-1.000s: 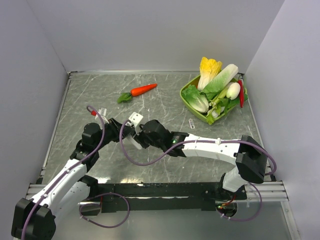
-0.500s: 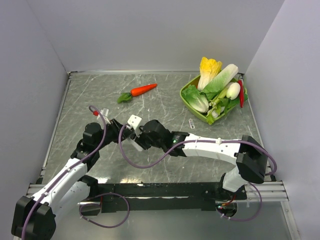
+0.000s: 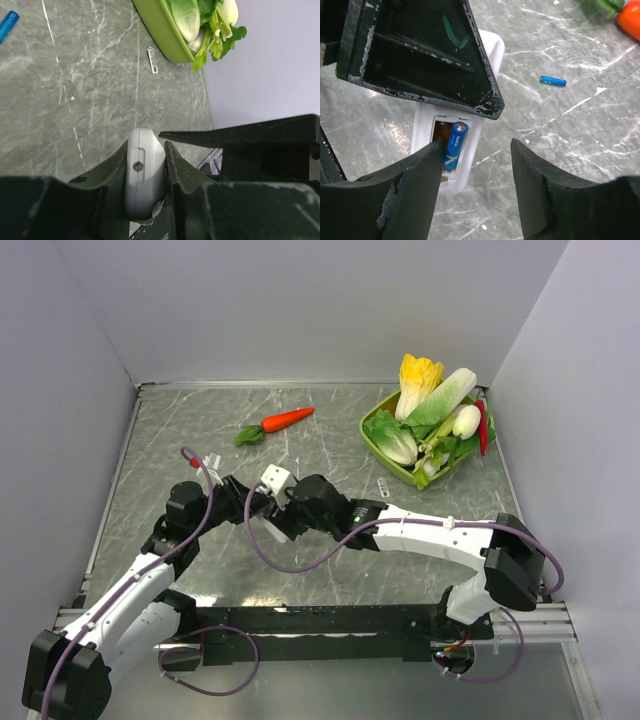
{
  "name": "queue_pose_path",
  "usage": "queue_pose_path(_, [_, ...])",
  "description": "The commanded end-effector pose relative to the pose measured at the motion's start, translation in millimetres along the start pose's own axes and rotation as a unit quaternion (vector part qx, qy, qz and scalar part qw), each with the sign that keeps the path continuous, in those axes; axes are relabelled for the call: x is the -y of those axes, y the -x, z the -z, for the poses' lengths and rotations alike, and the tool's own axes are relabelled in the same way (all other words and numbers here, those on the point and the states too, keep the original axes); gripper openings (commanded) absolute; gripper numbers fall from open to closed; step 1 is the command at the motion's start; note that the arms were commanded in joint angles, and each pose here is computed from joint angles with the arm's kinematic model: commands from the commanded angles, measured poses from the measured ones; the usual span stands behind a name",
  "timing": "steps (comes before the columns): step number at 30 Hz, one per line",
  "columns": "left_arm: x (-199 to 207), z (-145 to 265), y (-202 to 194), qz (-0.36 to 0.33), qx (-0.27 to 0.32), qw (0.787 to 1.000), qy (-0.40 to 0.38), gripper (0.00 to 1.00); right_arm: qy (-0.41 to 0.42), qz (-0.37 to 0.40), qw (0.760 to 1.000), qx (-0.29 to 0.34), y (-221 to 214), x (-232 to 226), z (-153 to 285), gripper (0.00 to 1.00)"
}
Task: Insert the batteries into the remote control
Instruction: Load the battery into the remote control.
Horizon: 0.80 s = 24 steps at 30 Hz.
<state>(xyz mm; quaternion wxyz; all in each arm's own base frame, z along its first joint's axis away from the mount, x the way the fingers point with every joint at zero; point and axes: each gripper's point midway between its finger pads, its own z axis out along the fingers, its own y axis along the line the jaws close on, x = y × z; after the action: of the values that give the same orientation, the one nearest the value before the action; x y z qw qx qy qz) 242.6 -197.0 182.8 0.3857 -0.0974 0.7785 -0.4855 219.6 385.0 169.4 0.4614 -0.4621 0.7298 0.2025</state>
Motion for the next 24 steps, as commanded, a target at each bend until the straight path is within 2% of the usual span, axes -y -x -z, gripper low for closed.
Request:
queue_pose_path(1, [36.3, 0.8, 20.1, -0.019, 0.019, 0.998, -0.050, 0.01, 0.009, -0.002, 0.999, 0.039, 33.0, 2.5, 21.4, 0.66])
queue_pose_path(14, [33.0, 0.5, 17.4, -0.019, 0.010, 0.999, -0.041, 0.01, 0.049, 0.001, 0.997, 0.064, 48.8, -8.1, 40.7, 0.70])
queue_pose_path(24, [39.5, 1.6, 16.8, -0.029, -0.005, 0.999, -0.044, 0.01, 0.096, 0.083, 0.986, 0.108, 64.2, -4.9, 78.8, 0.67])
